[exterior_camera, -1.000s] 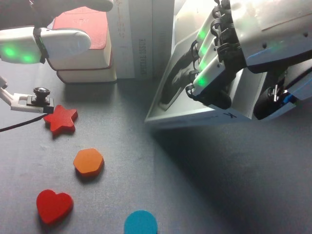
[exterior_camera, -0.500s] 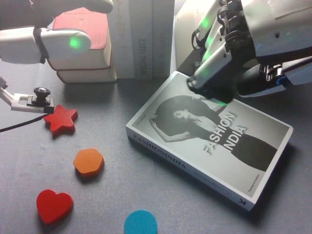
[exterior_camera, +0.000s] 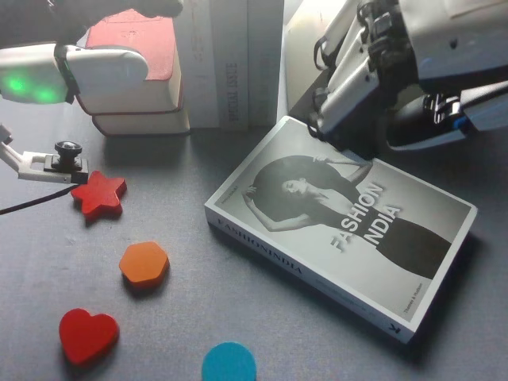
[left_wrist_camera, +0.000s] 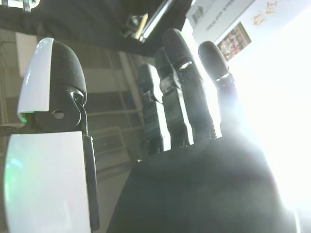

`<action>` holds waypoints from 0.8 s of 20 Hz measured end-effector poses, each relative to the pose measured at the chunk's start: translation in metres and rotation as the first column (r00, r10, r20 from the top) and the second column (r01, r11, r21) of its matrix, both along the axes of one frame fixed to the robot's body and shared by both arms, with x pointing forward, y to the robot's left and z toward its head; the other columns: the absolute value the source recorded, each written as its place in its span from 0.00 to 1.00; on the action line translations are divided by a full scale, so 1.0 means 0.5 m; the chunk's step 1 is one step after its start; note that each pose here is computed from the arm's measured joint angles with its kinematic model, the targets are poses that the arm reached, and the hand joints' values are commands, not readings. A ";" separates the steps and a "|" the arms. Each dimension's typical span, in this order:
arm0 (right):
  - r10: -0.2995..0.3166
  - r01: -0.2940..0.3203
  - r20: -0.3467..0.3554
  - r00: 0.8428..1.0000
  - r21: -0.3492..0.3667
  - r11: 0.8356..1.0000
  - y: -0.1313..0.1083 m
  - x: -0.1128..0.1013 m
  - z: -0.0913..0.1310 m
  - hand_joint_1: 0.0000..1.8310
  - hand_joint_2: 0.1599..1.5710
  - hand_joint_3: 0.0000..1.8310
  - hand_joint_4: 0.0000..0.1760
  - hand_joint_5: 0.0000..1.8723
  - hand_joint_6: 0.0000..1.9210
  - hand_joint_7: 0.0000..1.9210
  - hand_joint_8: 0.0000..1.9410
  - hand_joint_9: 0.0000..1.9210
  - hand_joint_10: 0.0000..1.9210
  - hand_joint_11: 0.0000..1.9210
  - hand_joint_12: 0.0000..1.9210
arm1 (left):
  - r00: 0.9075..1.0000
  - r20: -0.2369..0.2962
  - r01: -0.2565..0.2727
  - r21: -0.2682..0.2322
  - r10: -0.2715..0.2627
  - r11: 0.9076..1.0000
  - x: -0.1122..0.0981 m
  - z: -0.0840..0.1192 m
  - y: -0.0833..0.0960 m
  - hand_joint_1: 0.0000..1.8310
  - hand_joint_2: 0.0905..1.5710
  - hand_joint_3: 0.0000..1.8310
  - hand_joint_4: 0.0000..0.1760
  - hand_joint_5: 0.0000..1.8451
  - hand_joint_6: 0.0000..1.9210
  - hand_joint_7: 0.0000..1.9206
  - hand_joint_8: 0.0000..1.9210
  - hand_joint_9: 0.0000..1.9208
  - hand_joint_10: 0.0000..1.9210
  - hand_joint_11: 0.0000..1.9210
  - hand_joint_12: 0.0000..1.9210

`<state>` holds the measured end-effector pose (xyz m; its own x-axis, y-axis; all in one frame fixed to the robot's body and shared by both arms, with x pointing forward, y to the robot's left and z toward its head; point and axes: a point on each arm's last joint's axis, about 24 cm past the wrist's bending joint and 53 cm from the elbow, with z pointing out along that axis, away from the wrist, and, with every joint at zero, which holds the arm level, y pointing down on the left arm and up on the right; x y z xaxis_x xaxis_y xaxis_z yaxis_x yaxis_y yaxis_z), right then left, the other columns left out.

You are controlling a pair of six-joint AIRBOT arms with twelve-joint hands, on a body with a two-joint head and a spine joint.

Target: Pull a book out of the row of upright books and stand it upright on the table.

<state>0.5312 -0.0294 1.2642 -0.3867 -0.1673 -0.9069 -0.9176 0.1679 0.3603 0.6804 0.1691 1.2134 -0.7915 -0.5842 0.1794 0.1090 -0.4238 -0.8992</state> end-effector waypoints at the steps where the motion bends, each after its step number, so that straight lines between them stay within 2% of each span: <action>1: -0.015 0.015 -0.002 1.000 0.012 1.000 -0.006 0.009 0.005 0.75 0.67 0.00 0.00 0.45 0.61 0.51 0.39 0.56 0.53 0.44 0.63 | 1.000 -0.001 -0.003 -0.004 0.003 1.000 0.001 0.001 0.002 0.65 0.62 0.00 0.00 0.29 0.02 0.30 0.01 0.20 0.34 0.00 0.78; 2: -0.045 0.045 0.000 0.999 0.023 0.999 -0.015 0.026 0.010 0.75 0.67 0.00 0.00 0.45 0.61 0.51 0.39 0.56 0.53 0.44 0.63 | 1.000 -0.006 -0.008 -0.014 0.008 1.000 0.001 0.002 0.004 0.65 0.62 0.00 0.00 0.29 0.02 0.30 0.01 0.20 0.34 0.00 0.78; 3: -0.078 0.078 0.005 0.997 0.038 0.996 -0.025 0.046 0.017 0.75 0.68 0.00 0.00 0.37 0.72 0.54 0.35 0.57 0.51 0.44 0.62 | 1.000 -0.007 -0.010 -0.017 0.010 1.000 -0.001 0.003 0.009 0.62 0.62 0.00 0.08 0.28 0.02 0.28 0.00 0.17 0.33 0.00 0.76; 4: -0.125 0.124 0.013 0.992 0.065 0.990 -0.041 0.074 0.030 0.68 0.69 0.00 0.00 0.47 0.60 0.51 0.47 0.48 0.35 0.33 0.66 | 1.000 -0.003 -0.012 -0.019 0.011 1.000 -0.003 0.006 0.014 0.58 0.62 0.00 0.13 0.28 0.02 0.25 0.00 0.10 0.40 0.00 0.78; 5: -0.168 0.166 0.013 0.986 0.088 0.982 -0.059 0.096 0.041 0.66 0.69 0.00 0.11 0.50 0.57 0.51 0.50 0.48 0.28 0.30 0.68 | 1.000 -0.001 -0.018 -0.023 0.018 1.000 -0.002 0.008 0.019 0.57 0.62 0.00 0.14 0.28 0.03 0.24 0.00 0.07 0.45 0.00 0.79; 6: -0.241 0.237 0.013 0.971 0.127 0.963 -0.087 0.136 0.060 0.72 0.69 0.00 0.00 0.46 0.61 0.46 0.49 0.50 0.52 0.33 0.70 | 1.000 0.003 -0.026 -0.031 0.026 0.999 -0.001 0.015 0.027 0.54 0.62 0.00 0.31 0.27 0.05 0.23 0.00 0.04 0.49 0.00 0.80; 7: -0.310 0.304 0.016 0.950 0.166 0.938 -0.117 0.173 0.078 0.74 0.72 0.00 0.00 0.35 0.70 0.44 0.57 0.48 0.65 0.31 0.73 | 0.999 0.003 -0.036 -0.051 0.037 0.998 0.000 0.023 0.035 0.54 0.63 0.00 0.37 0.24 0.06 0.23 0.00 0.04 0.46 0.00 0.73; 8: -0.365 0.354 0.019 0.931 0.205 0.913 -0.144 0.201 0.096 0.70 0.66 0.00 0.00 0.30 0.47 0.35 0.38 0.37 0.47 0.24 0.76 | 0.999 0.007 -0.041 -0.063 0.042 0.997 0.001 0.027 0.039 0.54 0.62 0.00 0.32 0.23 0.06 0.25 0.01 0.07 0.41 0.00 0.73; 9: -0.424 0.405 0.021 0.906 0.258 0.877 -0.177 0.231 0.122 0.70 0.65 0.00 0.00 0.28 0.36 0.34 0.24 0.35 0.37 0.08 0.77 | 0.999 0.009 -0.043 -0.070 0.044 0.997 -0.001 0.030 0.043 0.53 0.61 0.00 0.39 0.21 0.06 0.25 0.01 0.11 0.36 0.00 0.74; 10: -0.466 0.443 0.007 0.884 0.305 0.843 -0.203 0.250 0.144 0.73 0.65 0.00 0.00 0.28 0.30 0.33 0.17 0.33 0.37 0.02 0.78 | 0.999 0.008 -0.043 -0.071 0.044 0.997 -0.003 0.028 0.045 0.53 0.59 0.00 0.48 0.19 0.05 0.22 0.01 0.10 0.33 0.00 0.62; 11: -0.505 0.476 -0.007 0.863 0.349 0.807 -0.229 0.268 0.165 0.74 0.64 0.00 0.00 0.30 0.25 0.34 0.12 0.36 0.39 0.00 0.68 | 0.999 0.008 -0.043 -0.073 0.044 0.996 -0.004 0.028 0.047 0.52 0.58 0.00 0.56 0.17 0.05 0.20 0.00 0.09 0.30 0.00 0.54; 12: -0.558 0.520 -0.039 0.829 0.423 0.742 -0.273 0.289 0.199 0.72 0.65 0.00 0.00 0.26 0.22 0.29 0.07 0.33 0.43 0.02 0.77 | 0.999 0.005 -0.049 -0.085 0.049 0.995 -0.006 0.028 0.052 0.51 0.58 0.00 0.54 0.15 0.04 0.16 0.00 0.07 0.25 0.00 0.42; 13: -0.587 0.549 -0.078 0.806 0.469 0.692 -0.304 0.300 0.213 0.64 0.65 0.00 0.00 0.19 0.18 0.27 0.04 0.21 0.45 0.00 0.91 | 0.998 0.008 -0.054 -0.092 0.055 0.994 -0.006 0.032 0.056 0.44 0.60 0.00 0.43 0.11 0.02 0.12 0.00 0.08 0.19 0.00 0.57; 14: -0.612 0.576 -0.116 0.783 0.507 0.641 -0.338 0.309 0.220 0.61 0.66 0.00 0.02 0.16 0.15 0.24 0.02 0.13 0.46 0.00 0.98 | 0.998 0.013 -0.064 -0.108 0.066 0.992 -0.006 0.040 0.067 0.41 0.63 0.01 0.35 0.10 0.01 0.12 0.00 0.09 0.16 0.00 0.68; 15: -0.630 0.594 -0.135 0.764 0.528 0.607 -0.366 0.311 0.219 0.60 0.68 0.00 0.13 0.13 0.09 0.20 0.00 0.10 0.44 0.00 1.00 | 0.997 0.023 -0.076 -0.132 0.079 0.988 -0.007 0.052 0.080 0.41 0.66 0.00 0.56 0.08 0.00 0.08 0.00 0.09 0.10 0.00 0.69; 16: -0.645 0.607 -0.149 0.750 0.545 0.579 -0.388 0.312 0.218 0.56 0.70 0.01 0.20 0.13 0.07 0.18 0.00 0.09 0.40 0.00 1.00 | 0.995 0.024 -0.090 -0.151 0.095 0.984 -0.008 0.060 0.094 0.42 0.66 0.00 0.60 0.08 0.00 0.08 0.00 0.12 0.07 0.00 0.69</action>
<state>0.6873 -0.2236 1.3732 -0.1507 0.6046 -0.7821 -0.6815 0.5096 0.5252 0.6767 0.2163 1.2432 -0.7418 -0.6235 0.2467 0.1807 -0.5401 -0.8220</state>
